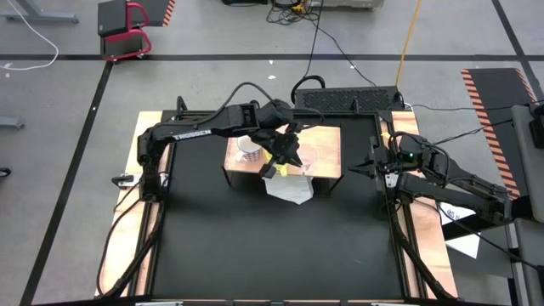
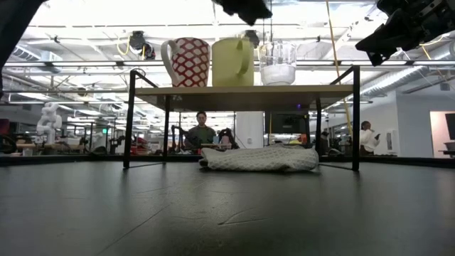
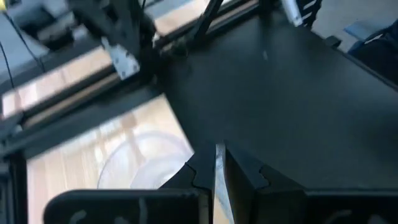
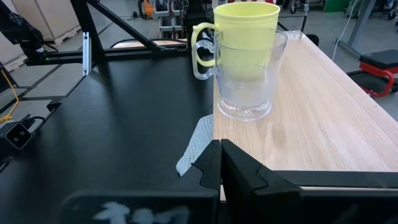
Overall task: Stack small to large cups/mugs on shelf
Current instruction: Put the transparent mug on the shelf
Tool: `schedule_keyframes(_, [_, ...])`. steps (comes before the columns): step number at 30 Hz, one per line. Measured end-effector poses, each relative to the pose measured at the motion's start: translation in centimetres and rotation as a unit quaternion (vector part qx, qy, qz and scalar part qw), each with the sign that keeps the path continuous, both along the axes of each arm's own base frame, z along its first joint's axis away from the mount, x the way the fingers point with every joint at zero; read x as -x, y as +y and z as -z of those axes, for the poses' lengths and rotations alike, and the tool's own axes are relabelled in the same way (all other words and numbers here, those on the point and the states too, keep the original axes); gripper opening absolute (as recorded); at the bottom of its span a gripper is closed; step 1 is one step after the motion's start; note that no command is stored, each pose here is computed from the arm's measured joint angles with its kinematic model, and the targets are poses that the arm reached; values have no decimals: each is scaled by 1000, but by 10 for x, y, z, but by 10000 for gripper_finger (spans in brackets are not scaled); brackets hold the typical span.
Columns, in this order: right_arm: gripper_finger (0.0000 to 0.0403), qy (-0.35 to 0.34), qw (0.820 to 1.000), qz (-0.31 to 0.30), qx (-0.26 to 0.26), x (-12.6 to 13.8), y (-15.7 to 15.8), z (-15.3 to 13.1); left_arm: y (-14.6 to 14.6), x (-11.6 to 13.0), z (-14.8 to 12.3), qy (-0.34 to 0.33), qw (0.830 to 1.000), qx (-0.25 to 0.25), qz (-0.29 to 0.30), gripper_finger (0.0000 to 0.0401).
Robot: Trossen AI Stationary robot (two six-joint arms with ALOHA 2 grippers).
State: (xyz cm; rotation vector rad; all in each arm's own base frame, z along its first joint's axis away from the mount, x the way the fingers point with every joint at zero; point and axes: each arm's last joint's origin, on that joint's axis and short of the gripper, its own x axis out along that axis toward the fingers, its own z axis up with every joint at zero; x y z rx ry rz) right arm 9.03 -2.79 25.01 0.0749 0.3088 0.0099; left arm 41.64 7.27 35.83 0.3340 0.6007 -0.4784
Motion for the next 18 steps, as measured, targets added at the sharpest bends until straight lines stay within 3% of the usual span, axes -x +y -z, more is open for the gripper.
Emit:
schedule_keyframes(9, [0,15,1000,-18,7,-5,1,3,-32,42,-44,-11,999,-16,41,7])
schedule_keyframes(18, [0,34,999,-41,8,-13,2,6,-56,73,-49,53,997,-2,56,3])
